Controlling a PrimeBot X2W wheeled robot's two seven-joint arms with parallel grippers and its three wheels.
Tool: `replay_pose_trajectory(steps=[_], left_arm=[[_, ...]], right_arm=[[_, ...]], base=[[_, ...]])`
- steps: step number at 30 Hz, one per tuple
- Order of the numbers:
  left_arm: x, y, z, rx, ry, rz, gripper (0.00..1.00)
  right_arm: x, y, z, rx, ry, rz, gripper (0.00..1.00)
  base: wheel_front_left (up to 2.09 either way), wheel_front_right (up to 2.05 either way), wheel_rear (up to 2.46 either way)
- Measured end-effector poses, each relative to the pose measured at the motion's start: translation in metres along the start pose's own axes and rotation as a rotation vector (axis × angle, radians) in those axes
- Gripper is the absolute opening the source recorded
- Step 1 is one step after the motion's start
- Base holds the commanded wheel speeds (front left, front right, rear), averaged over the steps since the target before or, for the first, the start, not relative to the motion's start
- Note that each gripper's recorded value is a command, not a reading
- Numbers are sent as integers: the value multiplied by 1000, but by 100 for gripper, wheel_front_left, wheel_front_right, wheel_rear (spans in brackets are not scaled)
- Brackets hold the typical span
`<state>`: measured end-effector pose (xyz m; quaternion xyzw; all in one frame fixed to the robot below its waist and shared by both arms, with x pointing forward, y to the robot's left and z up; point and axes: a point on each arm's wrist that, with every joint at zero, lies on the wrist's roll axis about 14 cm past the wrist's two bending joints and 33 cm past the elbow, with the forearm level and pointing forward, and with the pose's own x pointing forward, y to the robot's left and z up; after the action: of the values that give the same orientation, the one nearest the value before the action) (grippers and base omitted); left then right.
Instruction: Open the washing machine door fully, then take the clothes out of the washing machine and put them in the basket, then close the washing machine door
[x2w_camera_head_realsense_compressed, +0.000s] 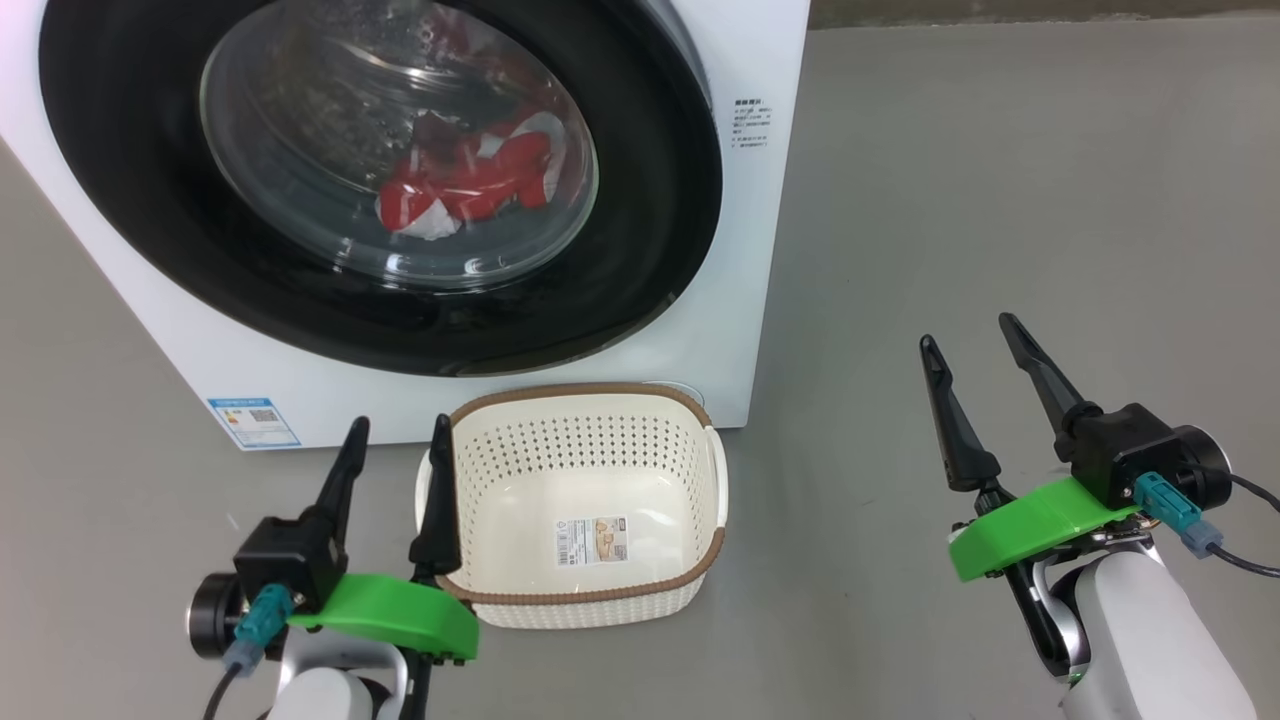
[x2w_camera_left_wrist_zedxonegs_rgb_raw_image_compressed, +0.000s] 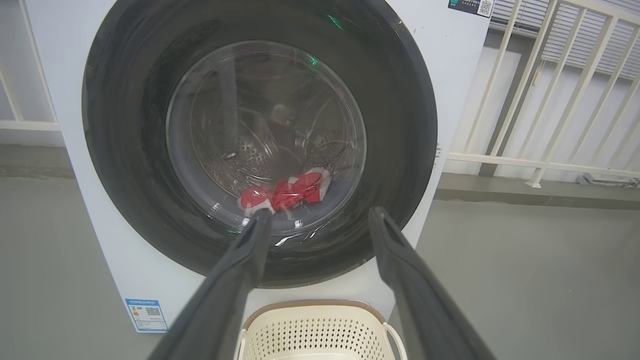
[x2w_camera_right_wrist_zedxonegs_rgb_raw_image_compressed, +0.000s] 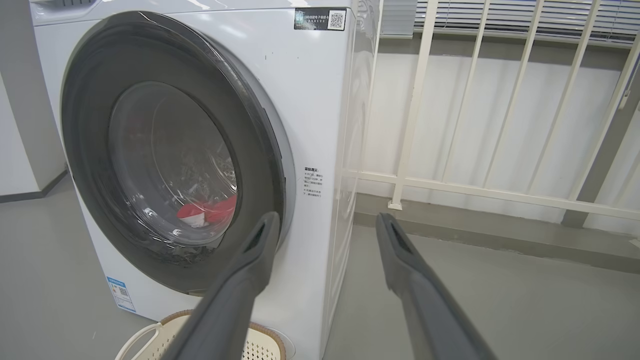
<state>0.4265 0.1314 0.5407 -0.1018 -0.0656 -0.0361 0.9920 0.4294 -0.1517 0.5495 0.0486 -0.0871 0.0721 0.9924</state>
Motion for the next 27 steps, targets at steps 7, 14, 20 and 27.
replay_pose_trajectory(steps=[7,14,20,27], left_arm=[[1,2,-2,-1,5,5,100],[8,3,-7,-2,9,2,100],[20,5,-7,-4,0,3,100],[33,10,-16,-8,6,9,100]], right_arm=[[1,-1,-2,1,4,-4,100],[19,-2,-3,0,-5,1,100],[40,3,-10,-12,-3,23,14],[75,12,-15,-15,-17,57,0]], base=[[0,0,0],[0,0,0],[0,0,0],[0,0,0]])
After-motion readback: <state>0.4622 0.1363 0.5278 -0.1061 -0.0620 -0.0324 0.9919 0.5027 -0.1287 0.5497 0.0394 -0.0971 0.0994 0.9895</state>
